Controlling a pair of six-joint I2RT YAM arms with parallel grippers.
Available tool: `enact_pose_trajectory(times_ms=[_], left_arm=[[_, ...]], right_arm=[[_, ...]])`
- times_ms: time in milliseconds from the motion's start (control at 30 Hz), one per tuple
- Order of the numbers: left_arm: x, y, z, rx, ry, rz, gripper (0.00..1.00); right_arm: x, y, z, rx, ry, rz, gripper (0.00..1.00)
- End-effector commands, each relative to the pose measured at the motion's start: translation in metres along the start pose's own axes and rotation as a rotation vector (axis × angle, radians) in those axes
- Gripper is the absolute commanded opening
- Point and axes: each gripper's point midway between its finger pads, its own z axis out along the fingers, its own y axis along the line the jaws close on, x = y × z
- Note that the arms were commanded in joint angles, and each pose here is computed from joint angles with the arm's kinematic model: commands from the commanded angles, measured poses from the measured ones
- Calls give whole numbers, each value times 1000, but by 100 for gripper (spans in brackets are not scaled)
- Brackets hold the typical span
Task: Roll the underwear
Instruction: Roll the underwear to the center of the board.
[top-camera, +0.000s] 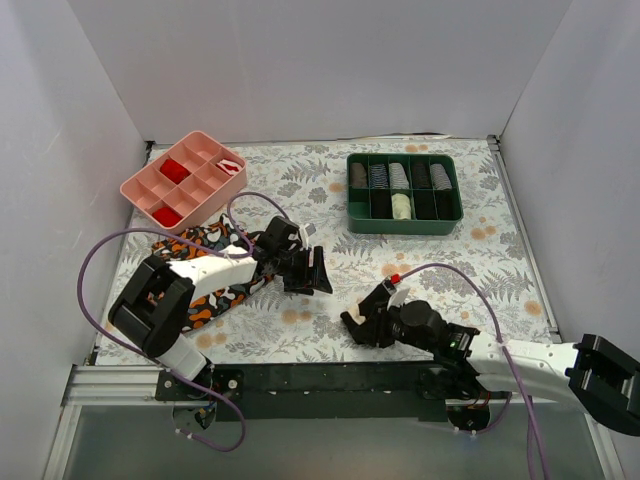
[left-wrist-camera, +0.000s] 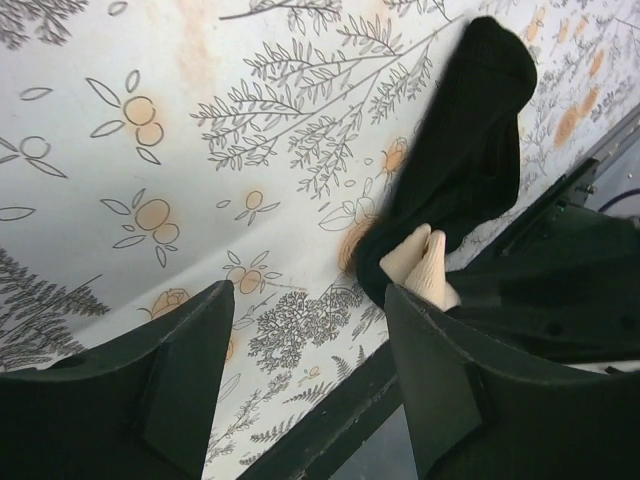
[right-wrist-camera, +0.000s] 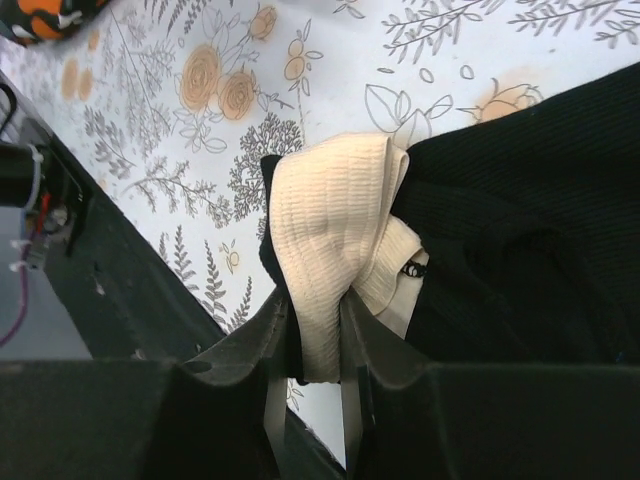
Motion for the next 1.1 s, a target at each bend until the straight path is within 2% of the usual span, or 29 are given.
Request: enact_pose_trajectory(times_ms=[0, 167, 333, 567, 633, 733, 800, 967, 1067], left_arm=[[0, -20, -9, 118, -29, 43, 60], [-6, -16, -17, 79, -101, 20, 60], [-17, 4, -33, -58, -203, -50, 61], [-28, 38, -73, -172, -327, -175, 62], [-30, 44, -86, -194, -370, -198, 63], [-31, 54, -101, -210, -417, -233, 65], [-31, 59, -106, -217, -433, -249, 65], [-24, 56, -105, -179, -414, -245, 66], [-21, 53, -97, -142, -394, -237, 66]], right_arm=[[43, -35, -14, 53, 150, 185, 1], [26, -21, -3, 40, 194, 132, 2], [19, -5, 26, -20, 268, 27, 1], [6, 25, 82, -87, 365, -176, 1], [-3, 50, 98, -154, 373, -253, 1], [7, 73, 114, -240, 422, -341, 1], [19, 76, 115, -276, 451, -315, 1], [28, 73, 92, -358, 375, -185, 2], [35, 72, 83, -387, 385, -100, 2]])
